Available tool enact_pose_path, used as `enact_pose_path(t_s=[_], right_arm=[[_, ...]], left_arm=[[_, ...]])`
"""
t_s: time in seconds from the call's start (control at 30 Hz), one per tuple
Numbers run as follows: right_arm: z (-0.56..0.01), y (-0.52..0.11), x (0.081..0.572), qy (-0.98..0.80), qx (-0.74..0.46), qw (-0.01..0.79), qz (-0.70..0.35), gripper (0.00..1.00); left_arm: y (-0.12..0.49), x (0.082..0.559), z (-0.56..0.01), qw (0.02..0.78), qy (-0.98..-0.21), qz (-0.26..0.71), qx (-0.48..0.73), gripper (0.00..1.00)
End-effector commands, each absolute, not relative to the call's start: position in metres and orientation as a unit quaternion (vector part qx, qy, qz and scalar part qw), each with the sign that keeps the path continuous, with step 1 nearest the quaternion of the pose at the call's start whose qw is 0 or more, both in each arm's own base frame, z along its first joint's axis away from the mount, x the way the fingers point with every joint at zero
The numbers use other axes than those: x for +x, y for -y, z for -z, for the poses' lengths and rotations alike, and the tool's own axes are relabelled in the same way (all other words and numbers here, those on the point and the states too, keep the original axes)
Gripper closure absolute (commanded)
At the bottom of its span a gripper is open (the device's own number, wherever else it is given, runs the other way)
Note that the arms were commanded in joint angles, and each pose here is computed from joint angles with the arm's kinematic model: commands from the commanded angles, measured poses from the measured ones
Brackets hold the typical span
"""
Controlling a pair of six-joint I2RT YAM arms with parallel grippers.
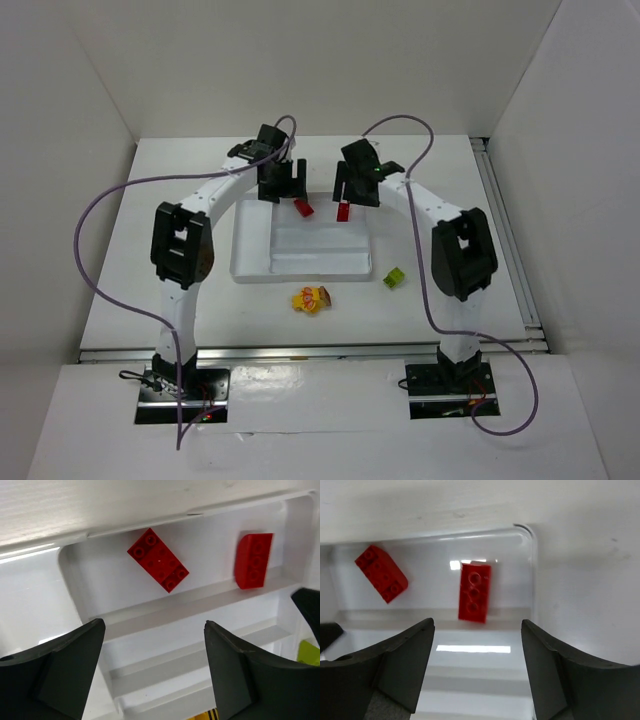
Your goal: Sort the legos into containers by color
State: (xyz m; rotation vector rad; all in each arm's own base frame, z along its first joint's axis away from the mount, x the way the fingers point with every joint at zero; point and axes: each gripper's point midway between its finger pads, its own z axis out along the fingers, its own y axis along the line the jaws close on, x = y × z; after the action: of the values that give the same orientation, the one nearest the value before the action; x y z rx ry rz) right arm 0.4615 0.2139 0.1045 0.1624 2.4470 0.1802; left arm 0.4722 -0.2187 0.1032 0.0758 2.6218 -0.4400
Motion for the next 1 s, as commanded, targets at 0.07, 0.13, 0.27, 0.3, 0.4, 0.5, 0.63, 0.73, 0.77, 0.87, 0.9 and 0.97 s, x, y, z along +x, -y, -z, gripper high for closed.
enact_pose_path(t_s=[0.07, 0.13, 0.27, 0.3, 0.4, 0.5, 0.63, 0.73, 0.77, 0.87, 0.9, 0.97], right_arm=[[-0.172, -0.167, 0.413, -0.913, 0.1, 0.394, -0.043, 0.24], [-0.183, -0.145, 0.391, -0.909, 0.12, 0.398, -0.03, 0.22], [-0.151, -0.116, 0.334, -0.922, 0.151, 0.357, -0.006, 0.19], [-0.144, -0.11, 0.324, -0.925, 0.157, 0.346, -0.006, 0.17], [-0.116, -0.105, 0.29, -0.943, 0.144, 0.301, -0.009, 0.16], [-0.09, -0.101, 0.265, -0.96, 0.117, 0.253, 0.002, 0.16], [-0.073, -0.096, 0.248, -0.968, 0.123, 0.22, 0.013, 0.16], [-0.069, -0.104, 0.25, -0.965, 0.14, 0.223, -0.008, 0.2], [-0.071, -0.109, 0.255, -0.96, 0.156, 0.23, -0.021, 0.21], [-0.06, -0.109, 0.255, -0.954, 0.205, 0.217, -0.029, 0.23], [-0.06, -0.11, 0.256, -0.952, 0.221, 0.209, -0.04, 0.23], [-0.059, -0.117, 0.257, -0.938, 0.255, 0.222, -0.072, 0.23]], left_arm=[[0.206, 0.458, -0.219, 0.345, -0.92, 0.18, 0.039, 0.11], [0.2, 0.447, -0.226, 0.351, -0.919, 0.176, 0.037, 0.11], [0.19, 0.414, -0.23, 0.349, -0.919, 0.179, 0.043, 0.11], [0.189, 0.408, -0.229, 0.348, -0.918, 0.183, 0.045, 0.11], [0.179, 0.385, -0.209, 0.326, -0.929, 0.172, 0.042, 0.11], [0.178, 0.36, -0.194, 0.307, -0.935, 0.168, 0.056, 0.11], [0.178, 0.352, -0.188, 0.3, -0.938, 0.163, 0.059, 0.12], [0.181, 0.35, -0.188, 0.3, -0.938, 0.164, 0.063, 0.12], [0.184, 0.352, -0.187, 0.297, -0.938, 0.168, 0.065, 0.12], [0.189, 0.356, -0.187, 0.297, -0.937, 0.169, 0.069, 0.13], [0.19, 0.358, -0.191, 0.301, -0.936, 0.171, 0.069, 0.13], [0.193, 0.356, -0.191, 0.3, -0.935, 0.172, 0.073, 0.13]])
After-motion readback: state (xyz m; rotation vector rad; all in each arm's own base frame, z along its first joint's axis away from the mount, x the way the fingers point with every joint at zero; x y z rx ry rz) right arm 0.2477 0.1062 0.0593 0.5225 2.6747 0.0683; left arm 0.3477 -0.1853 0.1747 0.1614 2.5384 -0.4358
